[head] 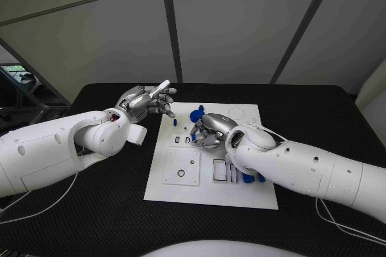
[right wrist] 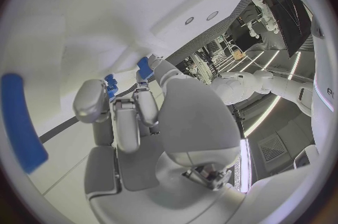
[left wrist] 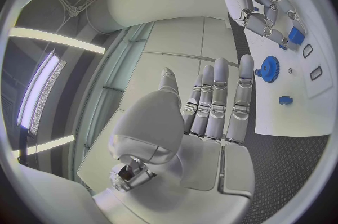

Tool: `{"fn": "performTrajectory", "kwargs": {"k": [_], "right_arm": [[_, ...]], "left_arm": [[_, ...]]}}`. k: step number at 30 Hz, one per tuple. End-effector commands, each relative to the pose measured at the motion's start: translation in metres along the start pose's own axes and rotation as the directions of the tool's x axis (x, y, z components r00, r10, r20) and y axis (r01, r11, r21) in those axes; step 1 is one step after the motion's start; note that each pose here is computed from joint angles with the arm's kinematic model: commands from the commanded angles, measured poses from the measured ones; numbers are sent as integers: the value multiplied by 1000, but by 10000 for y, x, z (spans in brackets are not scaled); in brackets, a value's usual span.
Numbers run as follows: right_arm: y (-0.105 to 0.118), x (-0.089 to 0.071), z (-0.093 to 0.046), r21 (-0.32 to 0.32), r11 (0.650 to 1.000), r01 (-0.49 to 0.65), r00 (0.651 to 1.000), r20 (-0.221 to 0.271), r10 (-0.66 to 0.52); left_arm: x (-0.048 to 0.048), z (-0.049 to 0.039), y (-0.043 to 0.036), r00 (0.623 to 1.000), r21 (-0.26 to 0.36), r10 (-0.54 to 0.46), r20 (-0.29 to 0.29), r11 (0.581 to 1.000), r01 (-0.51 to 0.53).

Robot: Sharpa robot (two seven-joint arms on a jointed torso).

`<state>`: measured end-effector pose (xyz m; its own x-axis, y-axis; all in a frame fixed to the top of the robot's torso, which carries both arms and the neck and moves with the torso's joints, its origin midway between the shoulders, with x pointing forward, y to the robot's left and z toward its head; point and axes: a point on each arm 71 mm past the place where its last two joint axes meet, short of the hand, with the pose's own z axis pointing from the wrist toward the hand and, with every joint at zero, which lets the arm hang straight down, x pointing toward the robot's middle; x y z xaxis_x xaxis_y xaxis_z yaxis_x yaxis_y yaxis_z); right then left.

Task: Assemble the parts on the task board

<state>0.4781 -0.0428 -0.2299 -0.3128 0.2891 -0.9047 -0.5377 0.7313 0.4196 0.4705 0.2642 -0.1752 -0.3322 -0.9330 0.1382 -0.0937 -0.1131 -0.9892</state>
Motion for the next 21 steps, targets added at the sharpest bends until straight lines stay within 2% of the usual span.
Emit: {"fn": "performTrajectory", "kwargs": {"k": [1, 21], "right_arm": [[-4, 26, 1, 7, 1000, 17, 1000, -27, -17], [-7, 56, -6, 17, 999, 27, 998, -63, -26]], "left_arm": [[19, 7, -20, 1000, 15, -7, -17, 1000, 7], [21, 6, -19, 1000, 14, -8, -20, 1000, 8]]}}
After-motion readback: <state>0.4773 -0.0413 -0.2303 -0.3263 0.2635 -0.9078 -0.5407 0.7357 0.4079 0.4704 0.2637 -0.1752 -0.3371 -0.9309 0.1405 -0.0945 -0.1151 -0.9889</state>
